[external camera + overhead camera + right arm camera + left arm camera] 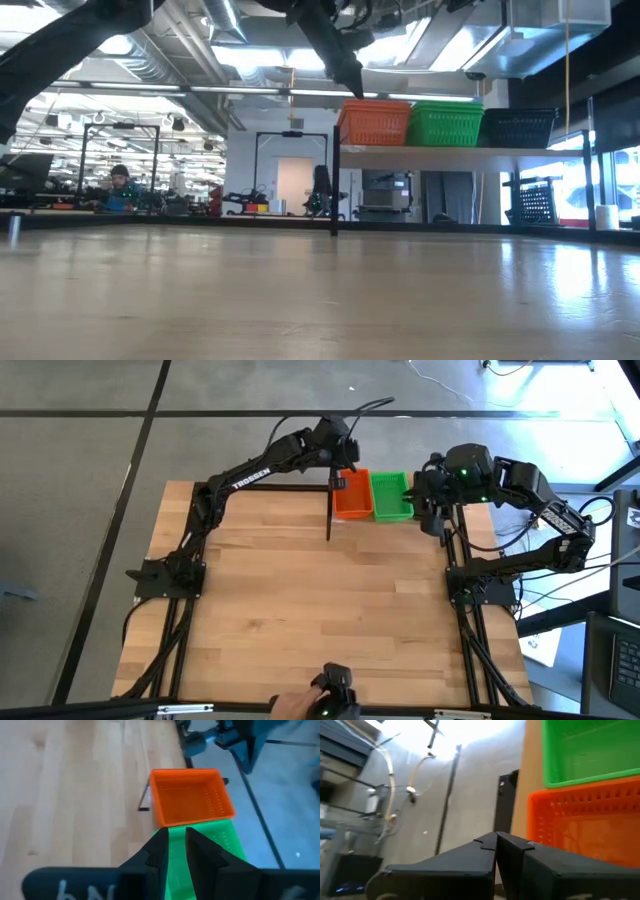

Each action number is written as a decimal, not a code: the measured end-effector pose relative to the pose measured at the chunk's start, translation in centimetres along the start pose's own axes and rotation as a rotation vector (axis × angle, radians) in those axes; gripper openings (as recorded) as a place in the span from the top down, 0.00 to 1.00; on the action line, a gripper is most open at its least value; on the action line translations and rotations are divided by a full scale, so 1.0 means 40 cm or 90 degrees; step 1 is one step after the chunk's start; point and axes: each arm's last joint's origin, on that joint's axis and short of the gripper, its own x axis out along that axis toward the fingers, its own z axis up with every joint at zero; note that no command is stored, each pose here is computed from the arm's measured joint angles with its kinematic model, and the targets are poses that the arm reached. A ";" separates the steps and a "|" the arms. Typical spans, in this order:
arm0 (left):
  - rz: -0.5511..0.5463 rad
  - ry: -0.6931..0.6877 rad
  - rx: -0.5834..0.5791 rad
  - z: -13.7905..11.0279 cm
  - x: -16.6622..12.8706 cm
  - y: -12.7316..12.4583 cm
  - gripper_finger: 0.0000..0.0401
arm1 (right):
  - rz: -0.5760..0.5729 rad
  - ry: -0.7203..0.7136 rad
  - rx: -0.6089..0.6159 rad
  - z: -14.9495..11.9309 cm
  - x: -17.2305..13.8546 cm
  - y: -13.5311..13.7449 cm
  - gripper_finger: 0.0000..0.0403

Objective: Stack baskets on shelf by color
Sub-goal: Return to Home Position

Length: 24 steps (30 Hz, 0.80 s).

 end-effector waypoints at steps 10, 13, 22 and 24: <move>0.012 -0.063 -0.065 0.061 -0.190 0.027 1.00 | -0.023 -0.005 0.033 -0.003 -0.014 -0.001 0.84; -0.006 -0.073 -0.066 0.075 -0.257 0.019 1.00 | -0.038 0.003 0.067 -0.003 -0.008 -0.004 0.85; -0.107 -0.064 -0.127 0.080 -0.451 -0.023 1.00 | -0.089 -0.017 0.054 -0.013 -0.049 -0.005 0.98; -0.122 -0.057 -0.149 0.074 -0.498 -0.027 1.00 | -0.095 -0.037 0.055 -0.016 -0.075 -0.005 0.99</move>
